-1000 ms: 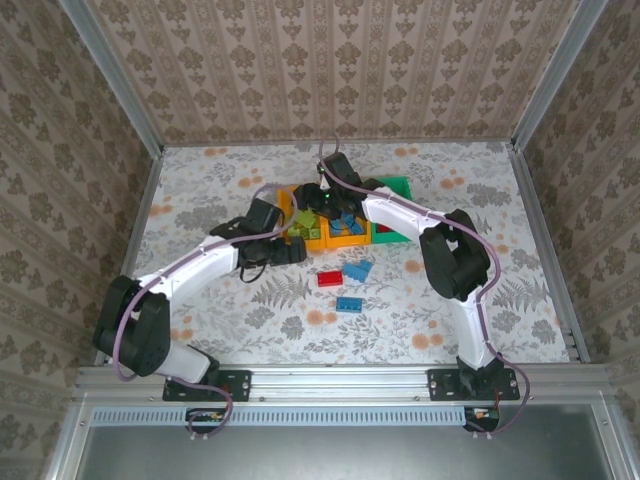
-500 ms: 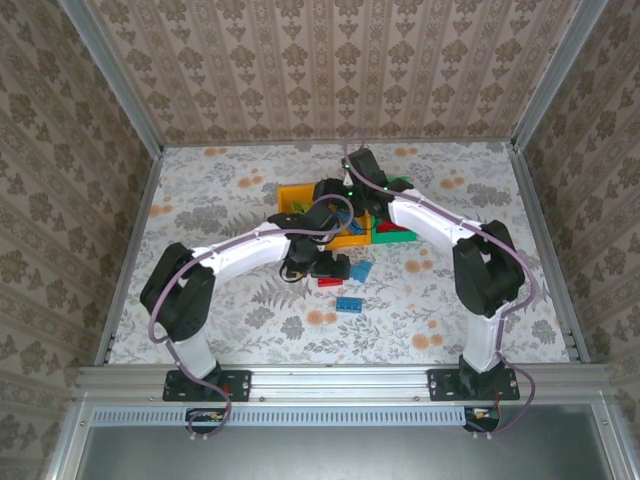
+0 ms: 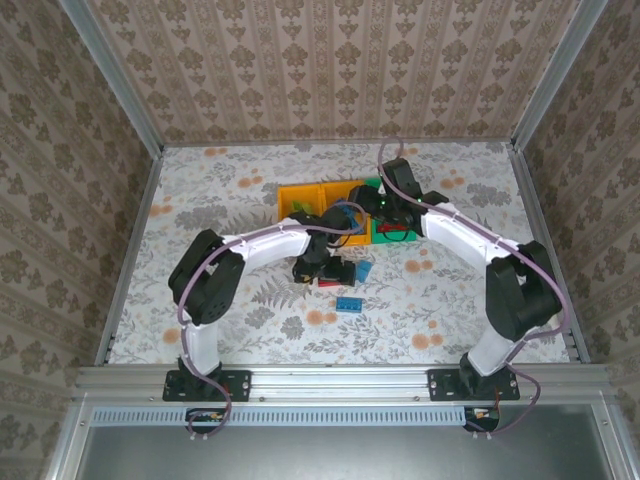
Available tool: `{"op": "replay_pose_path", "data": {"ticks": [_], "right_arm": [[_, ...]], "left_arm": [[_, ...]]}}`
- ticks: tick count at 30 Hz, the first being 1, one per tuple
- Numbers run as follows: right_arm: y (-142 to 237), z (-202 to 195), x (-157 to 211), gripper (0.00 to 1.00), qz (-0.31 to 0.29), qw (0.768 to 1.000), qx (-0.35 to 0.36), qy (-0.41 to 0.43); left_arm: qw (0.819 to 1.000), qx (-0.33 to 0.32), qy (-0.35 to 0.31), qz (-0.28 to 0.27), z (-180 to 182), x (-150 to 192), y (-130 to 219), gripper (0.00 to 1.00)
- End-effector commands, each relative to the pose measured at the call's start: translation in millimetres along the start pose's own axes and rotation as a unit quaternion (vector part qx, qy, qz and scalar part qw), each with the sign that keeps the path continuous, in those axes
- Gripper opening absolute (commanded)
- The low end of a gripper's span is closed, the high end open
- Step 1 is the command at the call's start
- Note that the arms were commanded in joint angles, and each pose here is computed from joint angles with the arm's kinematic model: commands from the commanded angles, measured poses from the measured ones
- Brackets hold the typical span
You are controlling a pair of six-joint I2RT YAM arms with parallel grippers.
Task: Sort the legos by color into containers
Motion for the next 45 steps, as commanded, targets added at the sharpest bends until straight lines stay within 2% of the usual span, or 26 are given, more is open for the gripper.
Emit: {"op": "replay_pose_path", "data": {"ticks": [1, 10, 14, 25, 33, 39, 45], "right_arm": [[18.3, -28.1, -11.3, 0.75, -0.037, 0.998, 0.053, 0.014], [47.3, -101.3, -38.6, 0.76, -0.084, 0.987, 0.137, -0.013], [46.3, -126.8, -49.0, 0.76, -0.088, 0.982, 0.166, -0.018], [2.2, -123.7, -55.0, 0.72, -0.02, 0.993, 0.113, 0.027], [-25.9, -122.0, -41.9, 0.66, 0.021, 0.992, 0.115, 0.054], [-38.2, -119.5, -31.0, 0.5, 0.034, 0.991, 0.118, 0.06], [-40.0, -100.4, -14.4, 0.36, 0.041, 0.989, 0.107, 0.093]], "left_arm": [[1.0, -0.009, 0.003, 0.007, -0.9, -4.0, -0.6, 0.95], [1.0, -0.008, 0.005, 0.015, 3.2, -5.9, -11.4, 0.9], [1.0, -0.005, 0.006, 0.017, 5.2, -6.7, -14.1, 0.82], [1.0, 0.0, 0.007, 0.009, 14.7, -4.7, -16.3, 0.51], [1.0, -0.003, 0.004, -0.009, 21.0, -0.7, -0.1, 0.51], [0.999, -0.009, -0.003, -0.035, 23.4, -2.8, 21.8, 0.52], [0.997, -0.007, -0.005, -0.074, 28.6, -14.6, 48.4, 0.53]]}}
Point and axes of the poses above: each hand's point on the last joint's axis, 136 mm out from that joint toward the fingers, its own y axis back along the fingers, its own z axis along the line the jaws close on, x = y × z, the point moved 5 cm from there along y, back along the fingers, and after that the axes turned 11 degrees about -y, right-handed, at the moved point
